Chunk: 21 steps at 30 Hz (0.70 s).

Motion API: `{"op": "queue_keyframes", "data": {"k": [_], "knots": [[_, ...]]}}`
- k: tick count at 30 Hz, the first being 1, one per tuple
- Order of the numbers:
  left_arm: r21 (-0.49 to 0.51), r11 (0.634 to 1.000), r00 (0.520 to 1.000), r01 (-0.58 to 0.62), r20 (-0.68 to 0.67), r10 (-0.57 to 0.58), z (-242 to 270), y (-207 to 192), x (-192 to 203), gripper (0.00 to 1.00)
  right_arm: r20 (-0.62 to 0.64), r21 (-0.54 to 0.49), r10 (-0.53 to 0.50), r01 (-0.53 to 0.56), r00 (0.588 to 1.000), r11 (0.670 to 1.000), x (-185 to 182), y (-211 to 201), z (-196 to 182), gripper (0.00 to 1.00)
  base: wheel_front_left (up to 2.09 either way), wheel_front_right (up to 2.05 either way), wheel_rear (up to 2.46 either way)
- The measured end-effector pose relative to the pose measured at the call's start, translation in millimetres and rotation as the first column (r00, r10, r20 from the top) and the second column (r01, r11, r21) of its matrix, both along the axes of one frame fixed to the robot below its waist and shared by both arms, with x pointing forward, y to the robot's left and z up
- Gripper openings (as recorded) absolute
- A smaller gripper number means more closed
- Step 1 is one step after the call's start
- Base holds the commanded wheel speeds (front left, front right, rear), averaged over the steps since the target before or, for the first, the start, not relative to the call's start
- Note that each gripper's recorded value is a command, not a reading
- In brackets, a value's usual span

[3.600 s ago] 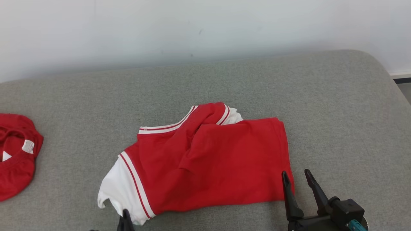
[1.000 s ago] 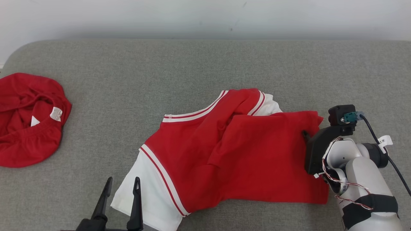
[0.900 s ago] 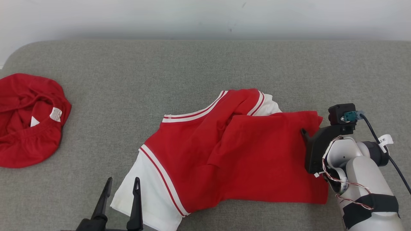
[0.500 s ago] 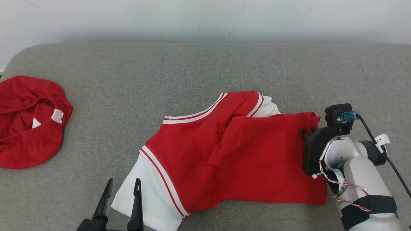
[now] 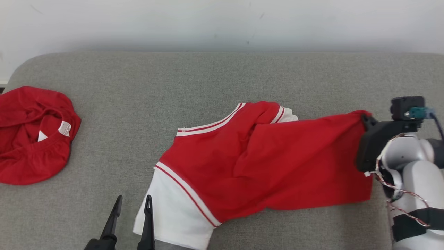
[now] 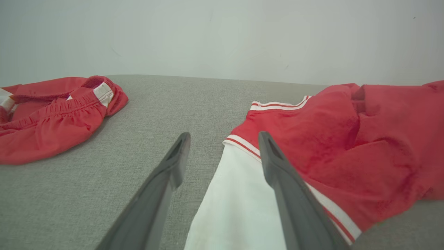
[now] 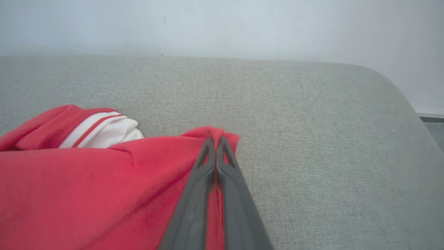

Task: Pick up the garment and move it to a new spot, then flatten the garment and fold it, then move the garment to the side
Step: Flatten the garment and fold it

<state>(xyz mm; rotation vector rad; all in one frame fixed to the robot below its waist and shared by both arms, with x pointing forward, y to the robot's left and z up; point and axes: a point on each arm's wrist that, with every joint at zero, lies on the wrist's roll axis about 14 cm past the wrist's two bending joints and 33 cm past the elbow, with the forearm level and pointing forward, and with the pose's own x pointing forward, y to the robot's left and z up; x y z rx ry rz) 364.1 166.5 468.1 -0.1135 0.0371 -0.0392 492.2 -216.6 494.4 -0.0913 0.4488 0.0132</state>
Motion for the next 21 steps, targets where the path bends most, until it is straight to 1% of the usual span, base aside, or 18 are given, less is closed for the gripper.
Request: {"op": "queue_keyframes", "data": {"k": [5, 10, 14, 17, 21], "knots": [[-0.002, 1.0, 1.0, -0.003, -0.002, 0.003, -0.3, 0.7, -3.2, 1.0, 0.028, -0.015, -0.063, 0.063, 0.998, 0.998, -4.7, -22.2, 16.4, 0.0, 0.0, 0.0, 0.0], [-0.007, 1.0, 1.0, -0.004, -0.012, 0.004, -3.1, 1.1, -7.1, 1.0, 0.06, -0.008, -0.08, 0.081, 0.995, 0.997, 1.1, -26.6, 28.4, 0.0, 0.0, 0.0, 0.0], [-0.007, 1.0, 1.0, -0.006, -0.021, 0.006, -5.7, 1.6, -7.5, 1.0, 0.043, 0.034, -0.078, 0.076, 0.996, 0.997, 19.7, -17.7, 26.4, 0.0, 0.0, 0.0, 0.0], [-0.006, 1.0, 1.0, -0.015, -0.019, 0.015, -4.9, 4.2, -6.2, 1.0, 0.066, 0.058, -0.071, 0.067, 0.995, 0.996, 40.1, -8.8, 29.1, 0.0, 0.0, 0.0, 0.0], [-0.012, 0.999, 0.999, -0.031, -0.029, 0.031, -7.2, 8.0, -7.1, 1.0, 0.091, 0.054, -0.063, 0.058, 0.994, 0.997, 66.2, 3.5, 26.9, 0.0, 0.0, 0.0, 0.0]]}}
